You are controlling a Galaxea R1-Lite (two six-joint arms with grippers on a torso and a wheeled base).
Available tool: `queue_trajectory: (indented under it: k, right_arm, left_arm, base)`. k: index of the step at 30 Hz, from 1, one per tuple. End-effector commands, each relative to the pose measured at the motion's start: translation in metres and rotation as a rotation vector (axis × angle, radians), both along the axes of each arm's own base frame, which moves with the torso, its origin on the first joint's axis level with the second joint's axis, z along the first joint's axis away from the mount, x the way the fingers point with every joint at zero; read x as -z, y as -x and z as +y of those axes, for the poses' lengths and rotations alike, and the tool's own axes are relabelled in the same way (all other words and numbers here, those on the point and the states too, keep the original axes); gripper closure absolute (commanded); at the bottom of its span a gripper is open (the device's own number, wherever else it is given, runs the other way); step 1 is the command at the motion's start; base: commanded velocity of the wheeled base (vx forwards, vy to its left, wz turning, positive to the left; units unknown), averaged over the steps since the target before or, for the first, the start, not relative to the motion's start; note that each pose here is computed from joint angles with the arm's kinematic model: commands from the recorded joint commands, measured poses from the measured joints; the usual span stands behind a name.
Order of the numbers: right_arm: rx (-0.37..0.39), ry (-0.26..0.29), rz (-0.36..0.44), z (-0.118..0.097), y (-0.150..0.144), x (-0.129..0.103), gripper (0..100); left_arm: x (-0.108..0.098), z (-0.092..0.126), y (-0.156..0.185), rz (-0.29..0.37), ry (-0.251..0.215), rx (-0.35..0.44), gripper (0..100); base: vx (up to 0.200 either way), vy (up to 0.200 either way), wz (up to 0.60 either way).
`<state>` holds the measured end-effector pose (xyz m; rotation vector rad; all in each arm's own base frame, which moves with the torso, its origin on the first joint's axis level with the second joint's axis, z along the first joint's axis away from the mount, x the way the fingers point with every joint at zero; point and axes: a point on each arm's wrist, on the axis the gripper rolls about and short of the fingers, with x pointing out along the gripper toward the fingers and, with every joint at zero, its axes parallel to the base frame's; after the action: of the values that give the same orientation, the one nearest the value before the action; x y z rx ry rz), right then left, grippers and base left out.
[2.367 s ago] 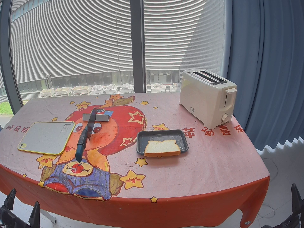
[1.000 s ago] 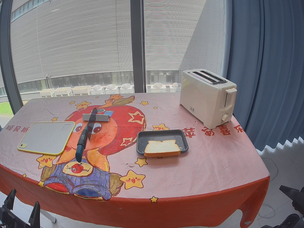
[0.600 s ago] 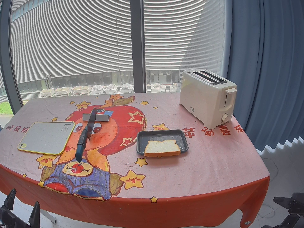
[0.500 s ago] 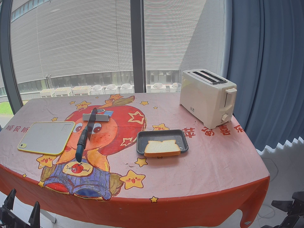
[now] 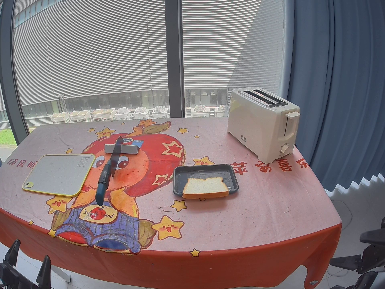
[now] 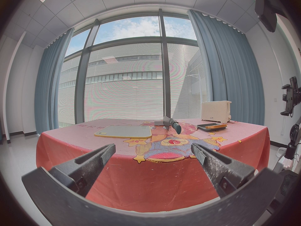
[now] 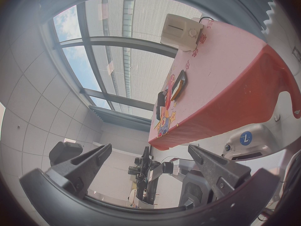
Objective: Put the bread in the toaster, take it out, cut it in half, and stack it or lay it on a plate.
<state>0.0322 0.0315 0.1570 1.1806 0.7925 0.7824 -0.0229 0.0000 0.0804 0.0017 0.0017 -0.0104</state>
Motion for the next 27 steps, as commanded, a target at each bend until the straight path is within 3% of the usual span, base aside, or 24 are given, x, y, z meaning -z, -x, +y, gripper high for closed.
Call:
queue_trajectory:
  k: [1,7,17,22,27]
  right_arm:
    - [-0.037,0.059,0.106,0.021,-0.030,0.006,0]
    - [-0.080,0.068,0.117,0.036,-0.044,0.004,0]
    - [-0.083,0.087,0.140,0.057,-0.073,0.010,0]
    - [-0.144,0.063,0.152,0.067,-0.069,0.008,0]
    - [-0.143,0.078,0.168,0.073,-0.074,0.010,0]
  left_arm:
    - [0.005,0.000,0.000,0.000,0.000,0.000,0]
    - [0.005,0.000,0.000,0.000,0.000,0.000,0]
    - [0.005,0.000,0.000,0.000,0.000,0.000,0]
    - [0.005,0.000,0.000,0.000,0.000,0.000,0]
    - [0.005,0.000,0.000,0.000,0.000,0.000,0]
  base:
    - [0.000,0.000,0.00]
    - [0.000,0.000,0.00]
    - [0.000,0.000,0.00]
    - [0.000,0.000,0.00]
    - [0.000,0.000,0.00]
